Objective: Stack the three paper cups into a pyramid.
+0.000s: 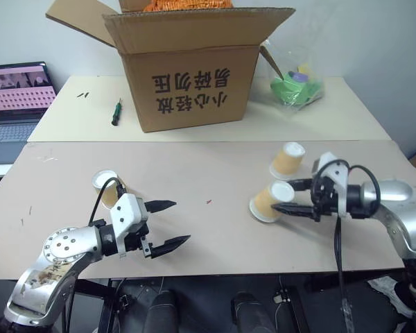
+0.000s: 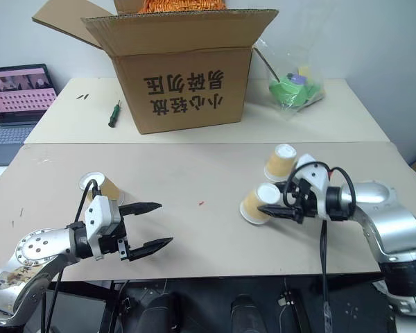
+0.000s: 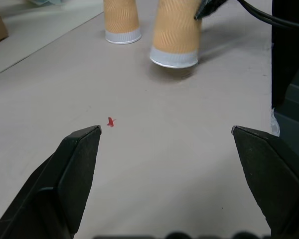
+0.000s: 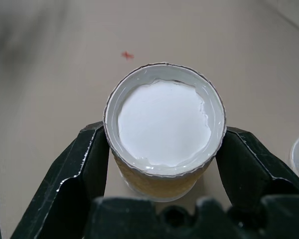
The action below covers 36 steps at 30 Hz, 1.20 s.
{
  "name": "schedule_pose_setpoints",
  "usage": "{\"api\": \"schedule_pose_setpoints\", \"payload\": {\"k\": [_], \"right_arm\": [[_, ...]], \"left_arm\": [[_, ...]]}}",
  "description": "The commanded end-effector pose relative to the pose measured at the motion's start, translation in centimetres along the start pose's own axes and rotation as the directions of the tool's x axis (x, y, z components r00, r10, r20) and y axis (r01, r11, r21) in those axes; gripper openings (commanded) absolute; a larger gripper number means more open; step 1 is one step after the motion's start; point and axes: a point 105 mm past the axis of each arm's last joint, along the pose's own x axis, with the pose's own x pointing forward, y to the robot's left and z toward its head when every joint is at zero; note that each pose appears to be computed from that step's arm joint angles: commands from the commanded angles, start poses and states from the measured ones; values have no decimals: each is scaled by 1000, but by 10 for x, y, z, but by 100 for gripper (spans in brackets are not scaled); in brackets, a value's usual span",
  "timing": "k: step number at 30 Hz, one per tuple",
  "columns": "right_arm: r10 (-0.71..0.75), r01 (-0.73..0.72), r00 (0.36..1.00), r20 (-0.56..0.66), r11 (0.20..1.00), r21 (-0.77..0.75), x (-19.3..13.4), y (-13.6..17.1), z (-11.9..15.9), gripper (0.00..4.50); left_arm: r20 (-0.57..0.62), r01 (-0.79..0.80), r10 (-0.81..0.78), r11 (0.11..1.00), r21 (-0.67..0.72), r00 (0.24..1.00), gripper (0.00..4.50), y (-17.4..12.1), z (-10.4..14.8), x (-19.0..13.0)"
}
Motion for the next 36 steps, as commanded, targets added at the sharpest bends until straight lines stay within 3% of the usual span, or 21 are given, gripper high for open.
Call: {"api": "schedule_pose_setpoints", "payload": {"k": [1,6,11,19,21,23,26,28,31,34,36], "right_arm": [[105,-97,992,75,991,-96,29,3,43,347],[284,-273,958,36,945,-182,90,9,66,347],[343,-347,938,-52,919,-186,140,8,64,347],[359,-374,926,-115,910,-176,163,3,56,347],[353,-368,929,-109,914,-172,163,1,56,401],[350,-361,932,-95,916,-175,159,-1,58,444],[284,-286,958,-41,939,-189,139,-16,69,444],[258,-251,966,14,950,-184,117,-22,80,444],[228,-210,964,138,968,-136,59,-22,96,444],[165,-169,959,228,986,-3,-1,-9,84,444],[48,-78,973,226,989,128,-28,0,58,444]], "left_arm": [[10,10,-10,1000,12,1000,450,0,4,4],[17,33,-33,999,9,999,450,-2,4,10],[12,24,-24,1000,5,1000,450,-2,3,10],[16,-11,11,1000,-9,1000,450,-7,2,9],[15,-15,15,1000,-8,1000,450,-7,2,9],[15,-19,19,1000,-8,1000,450,-7,2,9],[15,-20,20,1000,-6,1000,450,-6,3,9],[14,-20,20,1000,-5,1000,450,-6,3,9],[13,-22,22,1000,-4,1000,450,-6,2,8],[9,-37,37,999,-3,999,450,-4,1,8],[7,-38,38,999,-2,999,450,-4,0,8]]}}
